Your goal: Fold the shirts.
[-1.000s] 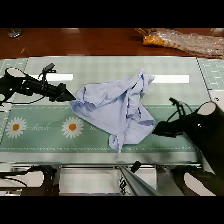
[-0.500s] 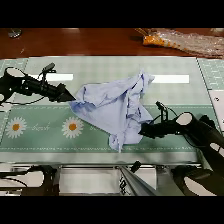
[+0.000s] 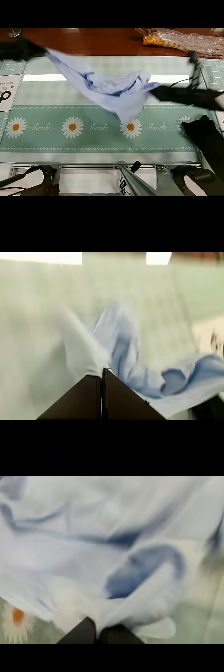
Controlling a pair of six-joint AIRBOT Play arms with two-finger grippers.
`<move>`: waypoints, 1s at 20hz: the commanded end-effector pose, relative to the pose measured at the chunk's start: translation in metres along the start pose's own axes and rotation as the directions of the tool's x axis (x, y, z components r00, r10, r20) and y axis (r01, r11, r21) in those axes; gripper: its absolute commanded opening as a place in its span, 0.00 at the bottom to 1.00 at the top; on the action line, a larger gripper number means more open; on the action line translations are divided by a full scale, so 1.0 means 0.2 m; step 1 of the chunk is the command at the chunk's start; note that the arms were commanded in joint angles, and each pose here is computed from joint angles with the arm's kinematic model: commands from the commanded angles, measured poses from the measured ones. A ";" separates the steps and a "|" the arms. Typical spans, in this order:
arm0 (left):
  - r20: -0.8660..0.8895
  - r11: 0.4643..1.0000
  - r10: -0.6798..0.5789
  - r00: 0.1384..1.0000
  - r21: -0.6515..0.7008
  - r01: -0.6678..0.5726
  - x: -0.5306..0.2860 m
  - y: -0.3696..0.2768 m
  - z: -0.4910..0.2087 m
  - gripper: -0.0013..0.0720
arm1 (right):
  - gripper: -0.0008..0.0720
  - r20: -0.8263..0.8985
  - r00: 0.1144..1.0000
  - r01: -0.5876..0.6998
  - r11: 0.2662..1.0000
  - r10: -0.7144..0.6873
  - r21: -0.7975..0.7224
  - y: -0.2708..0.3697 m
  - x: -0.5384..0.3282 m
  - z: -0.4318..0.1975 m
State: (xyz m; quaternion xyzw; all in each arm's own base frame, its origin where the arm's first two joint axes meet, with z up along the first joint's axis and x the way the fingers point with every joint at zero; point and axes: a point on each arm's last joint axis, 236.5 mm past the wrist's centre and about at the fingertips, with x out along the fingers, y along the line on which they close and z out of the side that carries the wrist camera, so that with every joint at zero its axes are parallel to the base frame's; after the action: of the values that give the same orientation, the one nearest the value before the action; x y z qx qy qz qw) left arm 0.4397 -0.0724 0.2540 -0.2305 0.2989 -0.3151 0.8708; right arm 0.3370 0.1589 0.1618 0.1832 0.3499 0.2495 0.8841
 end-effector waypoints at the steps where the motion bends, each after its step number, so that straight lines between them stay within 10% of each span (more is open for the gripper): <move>1: 0.417 0.951 -0.085 0.905 0.305 -0.052 -0.57 -0.70 0.54 0.04 | 0.03 0.339 0.936 0.158 0.972 -0.091 -0.176 0.20 -0.65 0.57; 8: 0.735 0.782 -0.251 0.630 0.538 -0.315 -1.33 -1.66 0.50 0.04 | 0.03 0.601 0.800 0.191 0.944 0.009 -0.268 0.68 -1.35 0.93; 20: 0.731 0.691 0.024 0.682 0.481 -0.540 -1.43 -1.62 0.14 0.04 | 0.03 0.607 0.785 0.353 0.894 -0.122 -0.277 0.68 -1.61 0.83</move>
State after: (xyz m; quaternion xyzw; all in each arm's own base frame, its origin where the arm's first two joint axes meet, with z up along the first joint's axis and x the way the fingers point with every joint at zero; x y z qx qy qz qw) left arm 0.1495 -0.1010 0.6026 0.0413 -0.2005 -0.1695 0.9640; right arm 0.2225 0.0751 0.5201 0.0519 0.0121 0.1604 0.9856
